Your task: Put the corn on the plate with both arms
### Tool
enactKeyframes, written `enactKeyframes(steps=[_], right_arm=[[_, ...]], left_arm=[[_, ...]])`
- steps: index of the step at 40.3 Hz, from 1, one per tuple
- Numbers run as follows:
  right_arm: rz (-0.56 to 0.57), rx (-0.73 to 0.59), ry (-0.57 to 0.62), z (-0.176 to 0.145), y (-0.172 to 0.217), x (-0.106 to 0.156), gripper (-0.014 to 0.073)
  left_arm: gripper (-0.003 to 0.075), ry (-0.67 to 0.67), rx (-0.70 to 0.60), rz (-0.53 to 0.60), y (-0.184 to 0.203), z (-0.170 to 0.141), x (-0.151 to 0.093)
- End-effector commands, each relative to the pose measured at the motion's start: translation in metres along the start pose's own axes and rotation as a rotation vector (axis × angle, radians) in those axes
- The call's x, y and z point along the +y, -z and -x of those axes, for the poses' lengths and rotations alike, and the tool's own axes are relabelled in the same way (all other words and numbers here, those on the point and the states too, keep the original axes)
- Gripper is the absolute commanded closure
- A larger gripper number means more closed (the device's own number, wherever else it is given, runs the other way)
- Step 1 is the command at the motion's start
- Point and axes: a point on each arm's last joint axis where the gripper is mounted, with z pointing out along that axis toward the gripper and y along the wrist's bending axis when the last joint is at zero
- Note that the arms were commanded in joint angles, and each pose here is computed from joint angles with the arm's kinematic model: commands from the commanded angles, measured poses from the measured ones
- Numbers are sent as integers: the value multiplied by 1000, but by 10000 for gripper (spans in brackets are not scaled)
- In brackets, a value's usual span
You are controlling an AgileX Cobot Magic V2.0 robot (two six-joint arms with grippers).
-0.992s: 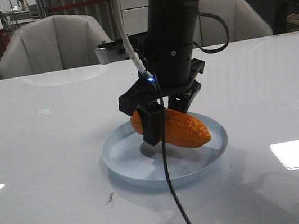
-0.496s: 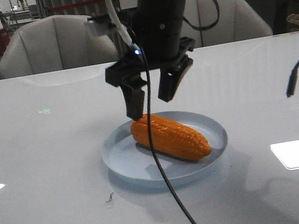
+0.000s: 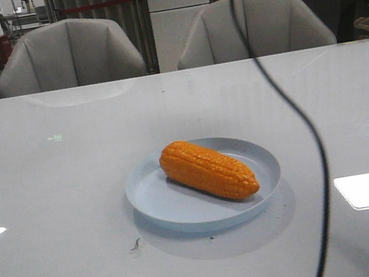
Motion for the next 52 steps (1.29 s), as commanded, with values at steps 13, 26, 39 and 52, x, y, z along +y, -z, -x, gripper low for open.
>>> enactKeyframes(steps=[13, 26, 39, 52], right_arm=[[-208, -298, -145, -56, 145, -61, 25], [-269, -265, -216, -153, 155, -53, 25], [-269, -269, -215, -195, 162, -37, 25], [-253, -190, -226, -206, 156, -35, 115]], left_arm=[[460, 6, -95, 1, 7, 13, 2], [460, 6, -95, 1, 7, 13, 2], [538, 41, -90, -22, 7, 13, 0], [627, 114, -105, -73, 7, 15, -4]])
